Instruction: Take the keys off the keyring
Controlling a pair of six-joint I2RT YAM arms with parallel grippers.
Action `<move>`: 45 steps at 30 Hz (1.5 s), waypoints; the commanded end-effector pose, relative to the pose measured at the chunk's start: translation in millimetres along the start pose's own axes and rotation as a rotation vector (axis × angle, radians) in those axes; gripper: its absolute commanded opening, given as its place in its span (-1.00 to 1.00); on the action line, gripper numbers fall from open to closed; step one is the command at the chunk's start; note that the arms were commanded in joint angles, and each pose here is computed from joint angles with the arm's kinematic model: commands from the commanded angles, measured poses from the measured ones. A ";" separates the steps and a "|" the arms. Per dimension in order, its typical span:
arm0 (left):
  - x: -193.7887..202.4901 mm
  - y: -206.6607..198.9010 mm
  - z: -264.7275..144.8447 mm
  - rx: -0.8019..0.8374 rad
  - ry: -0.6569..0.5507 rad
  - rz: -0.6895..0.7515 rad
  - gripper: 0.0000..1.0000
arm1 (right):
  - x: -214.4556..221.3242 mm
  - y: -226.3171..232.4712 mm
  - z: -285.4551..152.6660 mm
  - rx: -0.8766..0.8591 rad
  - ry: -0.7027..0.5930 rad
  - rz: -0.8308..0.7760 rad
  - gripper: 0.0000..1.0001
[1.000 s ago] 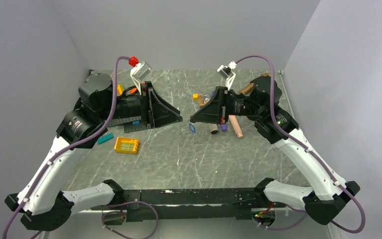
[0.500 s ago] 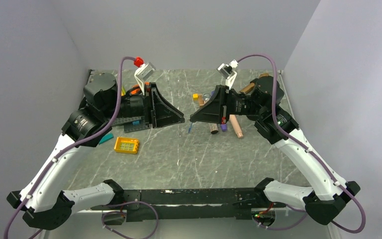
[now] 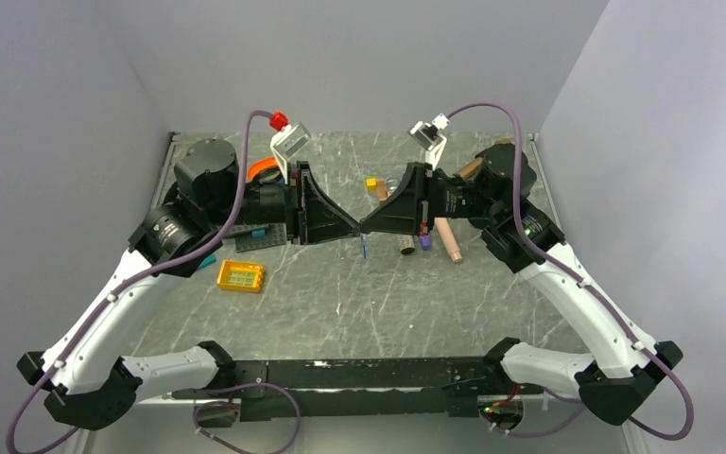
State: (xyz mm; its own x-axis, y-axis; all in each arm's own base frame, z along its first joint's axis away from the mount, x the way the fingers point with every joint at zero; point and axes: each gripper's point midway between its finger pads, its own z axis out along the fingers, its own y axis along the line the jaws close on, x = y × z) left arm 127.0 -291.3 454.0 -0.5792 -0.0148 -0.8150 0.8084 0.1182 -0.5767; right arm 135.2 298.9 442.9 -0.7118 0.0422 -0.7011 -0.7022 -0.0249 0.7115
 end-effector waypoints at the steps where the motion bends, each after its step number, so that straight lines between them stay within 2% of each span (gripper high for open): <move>1: -4.0 -0.2 0.3 -0.018 -0.016 0.038 -0.40 | -15.1 27.8 -2.5 -0.056 -0.044 -0.068 -1.00; 5: -5.9 6.4 -3.3 -0.069 -0.043 0.040 -0.35 | -15.7 28.7 -2.1 -0.059 -0.046 -0.071 -1.00; 10: -13.5 12.0 -10.5 -0.134 -0.100 0.050 -0.20 | -18.1 29.9 -2.2 -0.055 -0.053 -0.083 -1.00; 22: -8.6 13.0 -6.7 -0.113 -0.097 0.016 -0.33 | -25.1 29.2 1.2 -0.066 -0.079 -0.082 -1.00; 35: -10.6 12.1 -1.8 -0.089 -0.097 0.009 -0.52 | -25.0 21.2 5.7 -0.059 -0.072 -0.066 -1.00; 38: -11.7 13.5 -0.8 -0.096 -0.090 0.016 -0.66 | -28.1 23.6 6.3 -0.071 -0.083 -0.086 -1.00; 40: -12.4 13.5 -1.1 -0.104 -0.077 0.028 -0.97 | -28.1 24.2 5.6 -0.071 -0.085 -0.089 -1.00; 45: -8.6 14.0 -5.0 -0.136 0.025 0.086 -1.00 | -19.8 24.6 4.3 -0.083 -0.051 -0.094 -1.00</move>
State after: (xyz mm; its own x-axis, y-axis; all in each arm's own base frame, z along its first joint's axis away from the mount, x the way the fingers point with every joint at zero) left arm 142.7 -286.0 452.5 -0.5614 -0.0536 -0.8258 0.7957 0.2392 -0.5564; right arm 144.9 305.0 453.7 -0.6969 0.0849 -0.7122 -0.7165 -0.0381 0.6966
